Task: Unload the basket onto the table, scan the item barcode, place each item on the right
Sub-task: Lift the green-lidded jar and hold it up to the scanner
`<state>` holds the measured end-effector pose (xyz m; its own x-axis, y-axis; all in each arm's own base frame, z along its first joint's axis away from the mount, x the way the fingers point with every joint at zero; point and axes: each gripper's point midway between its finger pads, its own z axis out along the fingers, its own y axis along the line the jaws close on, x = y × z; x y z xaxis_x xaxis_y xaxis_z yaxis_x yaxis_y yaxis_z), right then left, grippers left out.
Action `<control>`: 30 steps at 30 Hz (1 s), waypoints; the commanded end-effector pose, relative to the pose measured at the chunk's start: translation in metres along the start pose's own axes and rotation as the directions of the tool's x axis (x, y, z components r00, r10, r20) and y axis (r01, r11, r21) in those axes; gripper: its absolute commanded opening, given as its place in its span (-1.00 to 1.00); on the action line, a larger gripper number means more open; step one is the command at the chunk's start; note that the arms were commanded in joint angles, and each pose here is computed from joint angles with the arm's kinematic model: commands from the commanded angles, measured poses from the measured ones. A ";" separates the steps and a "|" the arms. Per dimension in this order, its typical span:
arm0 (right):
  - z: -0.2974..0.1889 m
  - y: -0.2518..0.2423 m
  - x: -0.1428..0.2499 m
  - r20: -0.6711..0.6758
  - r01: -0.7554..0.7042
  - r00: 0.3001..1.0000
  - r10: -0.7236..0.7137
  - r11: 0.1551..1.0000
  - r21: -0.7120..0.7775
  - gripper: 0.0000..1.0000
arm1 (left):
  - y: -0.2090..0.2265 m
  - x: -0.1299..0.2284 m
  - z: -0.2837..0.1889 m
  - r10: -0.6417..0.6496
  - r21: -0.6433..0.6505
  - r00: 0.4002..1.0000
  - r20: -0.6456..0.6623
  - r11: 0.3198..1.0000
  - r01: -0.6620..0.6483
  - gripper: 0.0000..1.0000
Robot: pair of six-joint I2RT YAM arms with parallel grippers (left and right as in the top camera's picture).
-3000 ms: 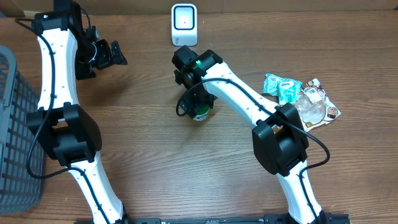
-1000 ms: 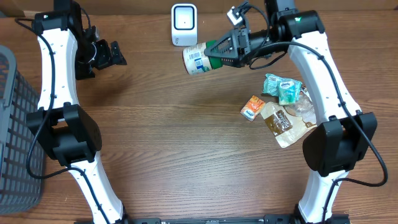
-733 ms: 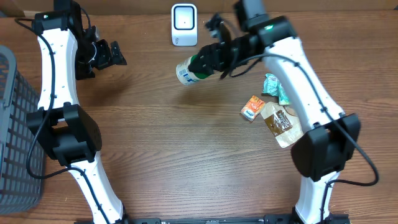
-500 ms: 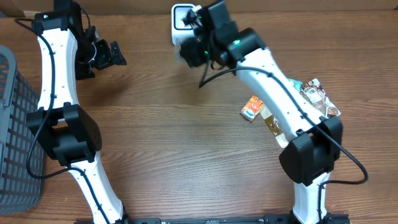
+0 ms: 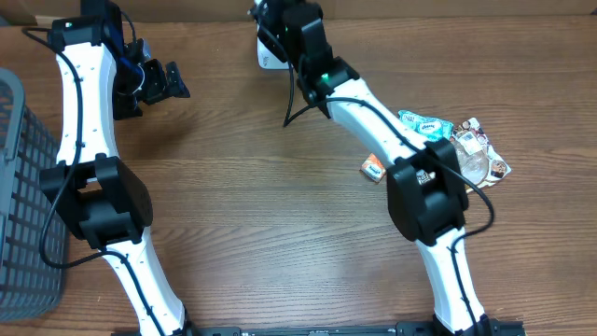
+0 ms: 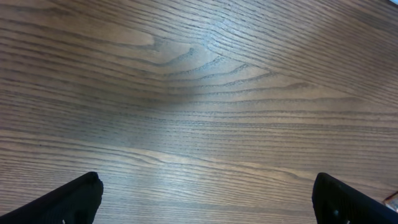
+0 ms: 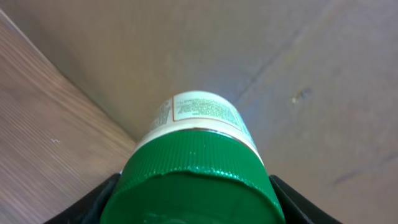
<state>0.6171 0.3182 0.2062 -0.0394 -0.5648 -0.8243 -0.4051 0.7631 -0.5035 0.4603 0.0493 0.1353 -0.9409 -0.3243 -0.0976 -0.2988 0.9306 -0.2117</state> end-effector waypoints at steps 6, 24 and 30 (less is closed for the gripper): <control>0.032 -0.008 0.041 -0.069 0.452 0.892 -0.447 0.876 0.169 -0.07 | 0.003 -0.003 -0.004 0.000 -0.005 1.000 0.015 1.000 0.000 1.00; 0.036 -0.013 0.042 -0.066 0.496 0.866 -0.495 0.839 0.224 -0.04 | 0.003 -0.003 -0.004 0.000 -0.005 1.000 0.015 1.000 0.000 0.99; 0.018 -0.025 -0.008 0.057 0.367 0.914 -0.401 0.880 0.303 -0.03 | 0.003 -0.003 -0.004 0.000 -0.005 1.000 0.015 1.000 0.000 0.99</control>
<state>0.6540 0.2980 0.1635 0.1234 -0.8743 -0.4694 -0.1416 0.4527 -0.8804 0.4602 0.0493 0.1353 -0.9410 -0.3243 -0.0972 -0.2988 0.9305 -0.2116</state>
